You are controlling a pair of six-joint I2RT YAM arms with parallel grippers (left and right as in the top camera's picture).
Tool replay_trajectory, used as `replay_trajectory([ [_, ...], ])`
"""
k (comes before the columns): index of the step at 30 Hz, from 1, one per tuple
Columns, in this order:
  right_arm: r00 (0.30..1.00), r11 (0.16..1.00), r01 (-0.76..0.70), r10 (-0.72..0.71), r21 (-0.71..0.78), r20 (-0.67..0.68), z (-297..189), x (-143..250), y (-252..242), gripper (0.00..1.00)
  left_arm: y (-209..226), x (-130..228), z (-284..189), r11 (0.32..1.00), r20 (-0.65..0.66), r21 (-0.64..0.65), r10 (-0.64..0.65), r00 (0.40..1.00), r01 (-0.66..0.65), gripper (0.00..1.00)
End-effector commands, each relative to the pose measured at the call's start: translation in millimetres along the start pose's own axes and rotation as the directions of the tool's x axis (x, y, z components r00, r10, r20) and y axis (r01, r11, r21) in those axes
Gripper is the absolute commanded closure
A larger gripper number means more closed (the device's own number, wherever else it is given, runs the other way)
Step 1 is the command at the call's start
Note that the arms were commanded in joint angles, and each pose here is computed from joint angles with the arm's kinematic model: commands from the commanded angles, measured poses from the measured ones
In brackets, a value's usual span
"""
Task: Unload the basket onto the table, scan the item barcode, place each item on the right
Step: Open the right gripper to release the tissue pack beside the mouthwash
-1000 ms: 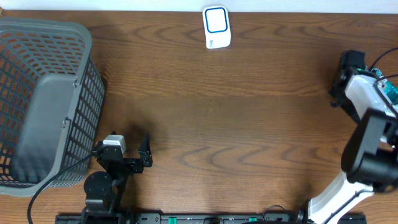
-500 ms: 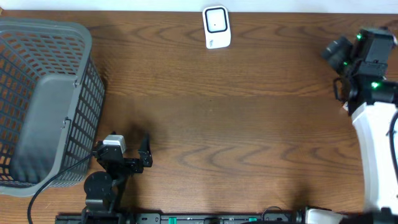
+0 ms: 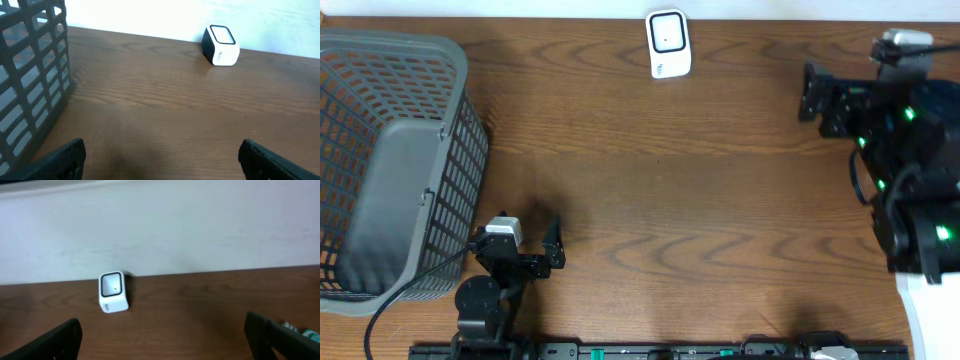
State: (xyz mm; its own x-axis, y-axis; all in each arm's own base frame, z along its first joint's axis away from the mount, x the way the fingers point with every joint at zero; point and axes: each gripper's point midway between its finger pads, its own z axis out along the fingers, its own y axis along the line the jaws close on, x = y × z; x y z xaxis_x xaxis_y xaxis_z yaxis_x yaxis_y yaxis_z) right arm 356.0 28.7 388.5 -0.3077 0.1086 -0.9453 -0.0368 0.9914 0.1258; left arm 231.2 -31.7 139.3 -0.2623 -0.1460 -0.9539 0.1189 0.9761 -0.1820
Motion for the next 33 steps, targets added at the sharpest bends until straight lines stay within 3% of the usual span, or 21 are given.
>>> replay_trajectory([
  [1, 0.999, 0.999, 0.031, -0.031, -0.028, 0.007, -22.2, -1.5, 5.5, 0.01, 0.5, 13.8, 1.6, 1.000, -0.044, 0.005, 0.012, 0.999, -0.012, 0.02],
  [6, 0.999, 1.000, 0.011, -0.011, -0.024, -0.033, -36.0, 9.5, 4.0, 0.01, 0.5, 13.8, 1.6, 1.000, -0.044, 0.005, 0.012, 0.999, -0.012, 0.02],
  [13, 0.983, 0.977, -0.173, 0.163, -0.126, -0.089, -41.8, 17.1, 23.5, 0.01, 0.5, 13.8, 1.6, 1.000, -0.044, 0.005, 0.012, 0.999, -0.012, 0.02],
  [17, 0.986, 0.986, -0.162, 0.160, -0.044, -0.051, -40.8, 12.2, 7.8, 0.01, 0.5, 13.8, 1.6, 1.000, -0.044, 0.005, 0.012, 0.999, -0.012, 0.02],
  [33, 0.986, 0.987, -0.157, 0.154, -0.033, -0.058, -38.9, 14.7, 8.7, 0.01, 0.5, 13.8, 1.6, 1.000, -0.044, 0.005, 0.012, 0.999, -0.012, 0.02],
])
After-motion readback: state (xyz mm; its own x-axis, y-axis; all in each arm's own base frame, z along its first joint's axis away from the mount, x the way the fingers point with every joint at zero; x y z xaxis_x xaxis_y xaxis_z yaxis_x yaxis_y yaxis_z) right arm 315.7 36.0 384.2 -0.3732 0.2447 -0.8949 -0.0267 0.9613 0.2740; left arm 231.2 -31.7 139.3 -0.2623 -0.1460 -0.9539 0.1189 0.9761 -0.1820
